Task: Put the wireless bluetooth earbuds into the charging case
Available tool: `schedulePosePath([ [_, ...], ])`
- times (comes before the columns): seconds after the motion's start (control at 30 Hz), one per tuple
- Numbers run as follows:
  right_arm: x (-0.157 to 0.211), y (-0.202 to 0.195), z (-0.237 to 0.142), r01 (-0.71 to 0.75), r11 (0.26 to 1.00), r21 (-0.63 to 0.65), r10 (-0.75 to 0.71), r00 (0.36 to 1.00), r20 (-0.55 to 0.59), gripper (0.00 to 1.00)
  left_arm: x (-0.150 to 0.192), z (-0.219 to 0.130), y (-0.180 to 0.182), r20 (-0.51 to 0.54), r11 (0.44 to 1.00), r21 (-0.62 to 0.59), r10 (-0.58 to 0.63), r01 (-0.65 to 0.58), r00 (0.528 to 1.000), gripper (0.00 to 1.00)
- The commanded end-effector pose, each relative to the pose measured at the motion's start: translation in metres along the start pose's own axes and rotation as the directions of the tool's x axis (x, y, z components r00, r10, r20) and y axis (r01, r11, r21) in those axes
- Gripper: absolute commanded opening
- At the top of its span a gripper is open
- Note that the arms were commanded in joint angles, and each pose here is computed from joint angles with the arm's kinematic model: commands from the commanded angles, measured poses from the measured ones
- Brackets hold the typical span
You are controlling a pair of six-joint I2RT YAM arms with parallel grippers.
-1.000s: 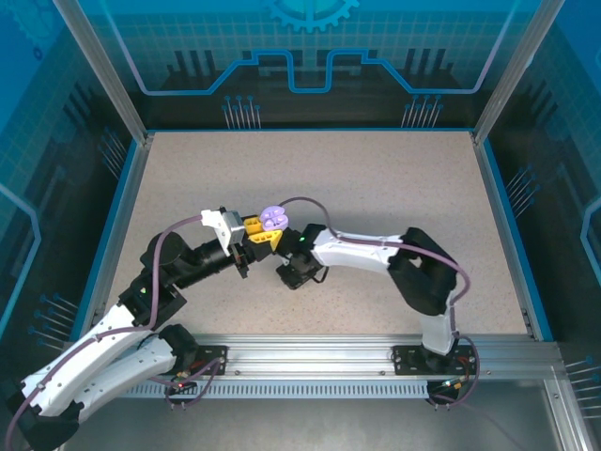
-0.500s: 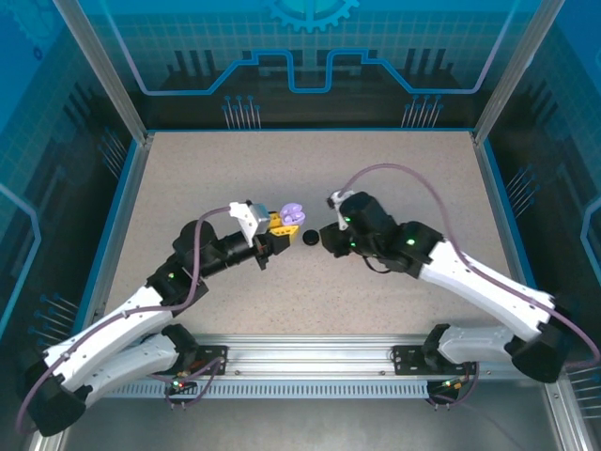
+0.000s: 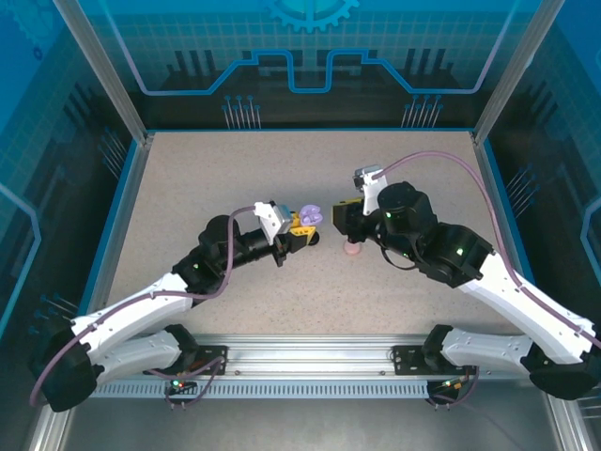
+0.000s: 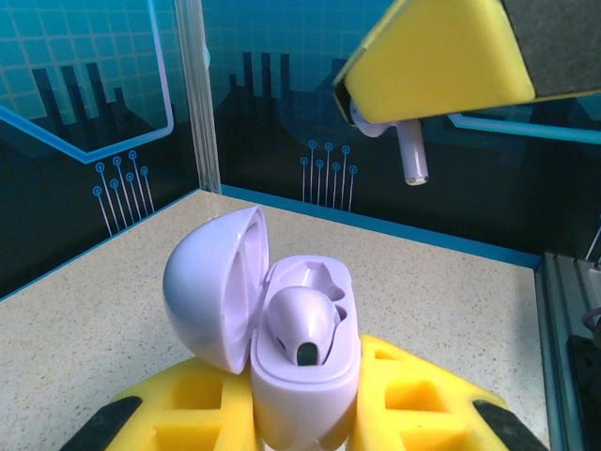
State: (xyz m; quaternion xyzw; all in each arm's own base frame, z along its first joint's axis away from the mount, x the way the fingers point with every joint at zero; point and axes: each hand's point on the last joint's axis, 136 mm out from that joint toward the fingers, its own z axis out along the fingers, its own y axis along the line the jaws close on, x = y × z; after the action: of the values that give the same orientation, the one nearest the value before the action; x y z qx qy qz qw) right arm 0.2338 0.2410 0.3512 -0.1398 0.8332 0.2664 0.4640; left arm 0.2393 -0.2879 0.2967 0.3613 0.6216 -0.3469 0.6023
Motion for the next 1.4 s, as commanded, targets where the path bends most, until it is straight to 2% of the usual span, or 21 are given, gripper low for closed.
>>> schedulePosePath([
  [0.0,-0.021,0.012,0.001,-0.013,1.0,-0.013,0.014,0.998,0.063,0.23,-0.008,0.002,-0.001,0.038,0.998,-0.009,0.057,-0.057,0.998,0.03],
  [0.43,-0.011,0.023,0.024,0.021,1.0,0.007,-0.021,1.0,0.018,0.23,-0.005,0.005,0.001,0.027,0.998,-0.025,0.057,-0.057,0.998,0.03],
  [0.97,0.008,0.015,0.035,0.05,0.997,0.052,-0.048,0.998,-0.04,0.23,-0.008,0.005,-0.001,0.029,0.998,-0.02,0.058,-0.058,0.998,0.03],
  [1.37,0.019,0.018,0.039,0.044,0.998,0.039,-0.041,0.996,-0.075,0.24,-0.007,0.007,0.001,0.023,0.998,-0.03,0.052,-0.051,0.998,0.03],
])
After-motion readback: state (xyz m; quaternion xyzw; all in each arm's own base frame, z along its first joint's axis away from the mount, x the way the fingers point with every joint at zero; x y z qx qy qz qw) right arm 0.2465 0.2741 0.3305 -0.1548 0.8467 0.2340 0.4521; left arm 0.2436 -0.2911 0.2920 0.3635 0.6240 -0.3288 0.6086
